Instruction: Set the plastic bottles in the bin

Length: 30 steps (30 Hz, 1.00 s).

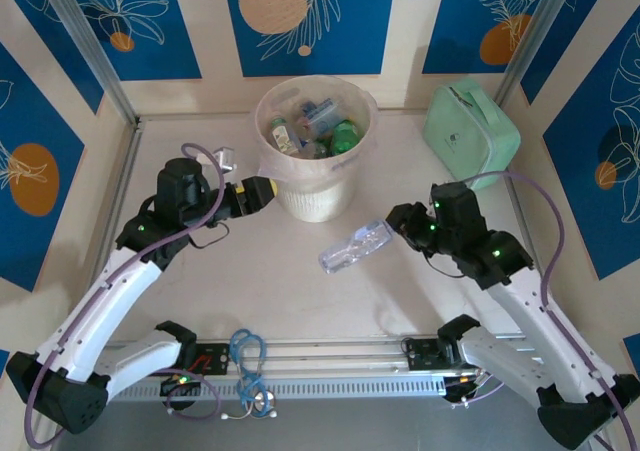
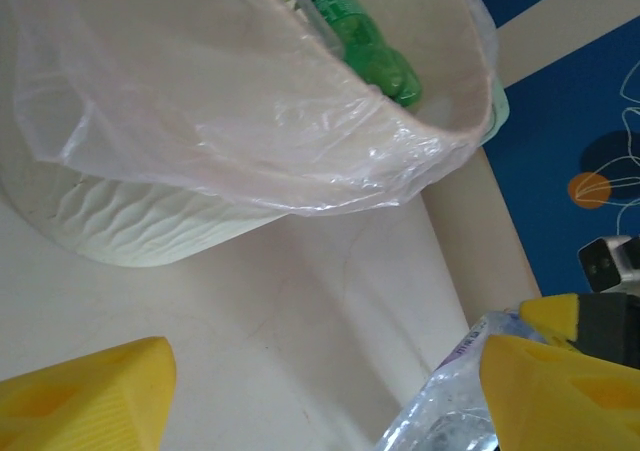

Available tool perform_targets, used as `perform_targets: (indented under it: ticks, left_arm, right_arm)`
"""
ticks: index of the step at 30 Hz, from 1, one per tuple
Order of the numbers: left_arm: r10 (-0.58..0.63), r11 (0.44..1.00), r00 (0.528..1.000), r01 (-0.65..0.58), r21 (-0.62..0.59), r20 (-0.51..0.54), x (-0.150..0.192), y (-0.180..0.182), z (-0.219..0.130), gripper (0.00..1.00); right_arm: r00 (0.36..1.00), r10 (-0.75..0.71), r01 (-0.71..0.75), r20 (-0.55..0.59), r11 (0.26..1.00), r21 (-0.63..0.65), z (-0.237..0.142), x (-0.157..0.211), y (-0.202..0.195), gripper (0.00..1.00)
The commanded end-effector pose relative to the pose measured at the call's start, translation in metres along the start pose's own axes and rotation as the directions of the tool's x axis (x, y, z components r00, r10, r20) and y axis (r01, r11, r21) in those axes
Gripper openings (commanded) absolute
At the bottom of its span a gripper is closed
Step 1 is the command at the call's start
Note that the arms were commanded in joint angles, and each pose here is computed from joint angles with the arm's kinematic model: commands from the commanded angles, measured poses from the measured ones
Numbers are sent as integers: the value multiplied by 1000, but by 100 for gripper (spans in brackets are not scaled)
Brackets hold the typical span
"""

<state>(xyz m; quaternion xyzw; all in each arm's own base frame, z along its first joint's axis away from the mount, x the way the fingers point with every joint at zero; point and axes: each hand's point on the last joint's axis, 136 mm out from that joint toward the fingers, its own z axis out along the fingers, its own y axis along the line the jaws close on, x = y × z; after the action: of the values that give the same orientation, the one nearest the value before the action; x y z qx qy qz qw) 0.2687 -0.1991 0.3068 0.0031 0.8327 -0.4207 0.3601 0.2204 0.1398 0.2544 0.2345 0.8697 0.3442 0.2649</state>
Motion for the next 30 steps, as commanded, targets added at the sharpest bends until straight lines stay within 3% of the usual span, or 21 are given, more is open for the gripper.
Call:
perform_targets:
  ticks: [1, 7, 12, 18, 30]
  left_arm:
    - [10, 999, 999, -12, 52, 33, -14, -17, -6, 79]
    - [-13, 998, 999, 16, -65, 52, -9, 7, -12, 82]
    - [-44, 997, 997, 48, -57, 68, -9, 8, -12, 82]
    - [-49, 997, 996, 53, -53, 71, -9, 6, -13, 82]
    - [-33, 995, 997, 39, -90, 64, -2, 15, -18, 82]
  right_arm:
    - [997, -61, 58, -47, 997, -48, -18, 0, 19, 23]
    - [997, -63, 54, -39, 975, -215, -39, -30, 82, 23]
    - [997, -74, 68, -12, 956, -286, -43, -67, 133, 22]
    - [997, -71, 67, 2, 934, -350, -21, -113, 183, 24]
    - [997, -73, 64, -19, 952, -301, 33, -170, 196, 25]
